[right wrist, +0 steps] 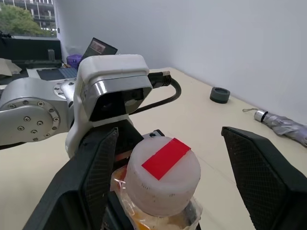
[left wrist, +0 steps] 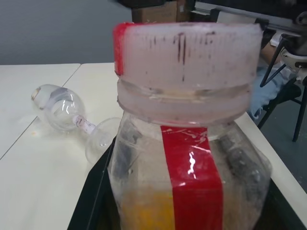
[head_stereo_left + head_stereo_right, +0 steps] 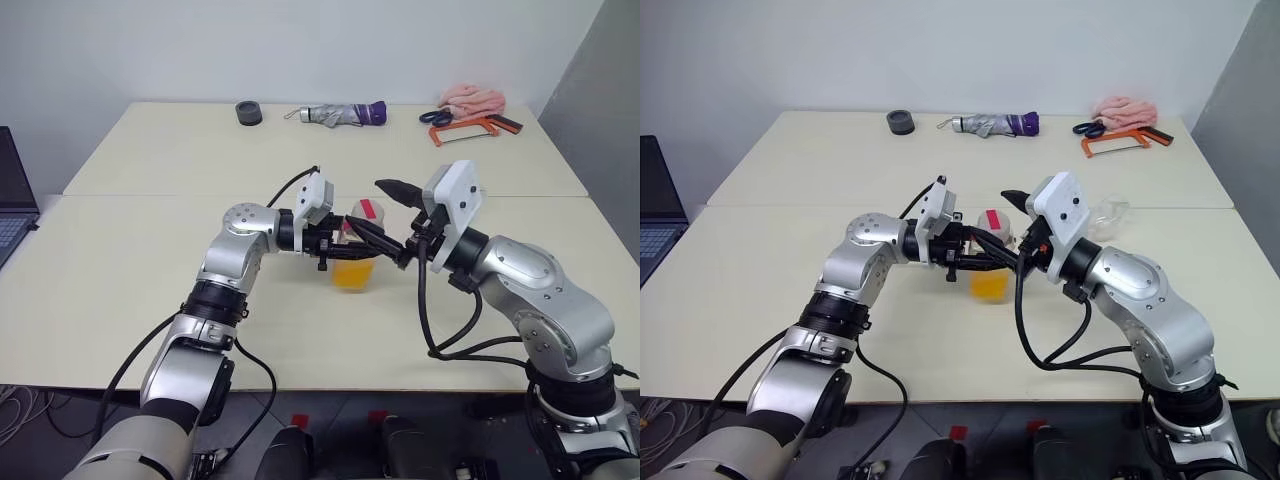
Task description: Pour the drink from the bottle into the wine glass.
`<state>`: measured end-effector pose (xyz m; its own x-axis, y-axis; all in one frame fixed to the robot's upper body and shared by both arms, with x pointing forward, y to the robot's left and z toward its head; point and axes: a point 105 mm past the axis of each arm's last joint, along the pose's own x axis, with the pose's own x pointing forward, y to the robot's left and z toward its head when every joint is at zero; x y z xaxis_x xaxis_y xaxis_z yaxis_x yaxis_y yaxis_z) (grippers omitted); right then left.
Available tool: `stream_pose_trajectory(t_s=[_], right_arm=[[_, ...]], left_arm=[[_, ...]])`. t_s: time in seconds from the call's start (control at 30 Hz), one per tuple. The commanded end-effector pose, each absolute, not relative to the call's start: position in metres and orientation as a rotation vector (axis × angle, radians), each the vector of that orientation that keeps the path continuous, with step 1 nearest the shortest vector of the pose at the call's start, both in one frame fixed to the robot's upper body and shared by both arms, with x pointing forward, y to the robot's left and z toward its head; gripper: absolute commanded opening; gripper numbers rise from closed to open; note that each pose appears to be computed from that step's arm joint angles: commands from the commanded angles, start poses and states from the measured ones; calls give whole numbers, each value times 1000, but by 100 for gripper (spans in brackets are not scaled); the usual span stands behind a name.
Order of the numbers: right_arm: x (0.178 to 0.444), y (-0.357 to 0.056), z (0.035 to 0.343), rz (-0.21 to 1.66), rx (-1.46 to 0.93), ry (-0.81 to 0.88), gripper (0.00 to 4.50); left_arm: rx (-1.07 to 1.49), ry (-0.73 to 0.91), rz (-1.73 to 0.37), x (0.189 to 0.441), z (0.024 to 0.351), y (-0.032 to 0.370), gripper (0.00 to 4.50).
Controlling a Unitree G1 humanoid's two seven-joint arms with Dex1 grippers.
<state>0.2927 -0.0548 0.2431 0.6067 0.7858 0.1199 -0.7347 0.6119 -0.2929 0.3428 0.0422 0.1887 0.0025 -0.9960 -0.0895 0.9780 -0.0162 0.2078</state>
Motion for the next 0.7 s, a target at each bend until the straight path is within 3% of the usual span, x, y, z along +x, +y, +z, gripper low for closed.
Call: stream_pose_trajectory(t_s=[0.03, 0.7], right_arm=[[294, -57, 253, 854, -254, -302, 367], [288, -73, 249, 849, -242, -258, 367]], left_arm=[[263, -180, -1579, 341, 208, 40, 171], [265, -176, -1578, 342, 207, 40, 171]])
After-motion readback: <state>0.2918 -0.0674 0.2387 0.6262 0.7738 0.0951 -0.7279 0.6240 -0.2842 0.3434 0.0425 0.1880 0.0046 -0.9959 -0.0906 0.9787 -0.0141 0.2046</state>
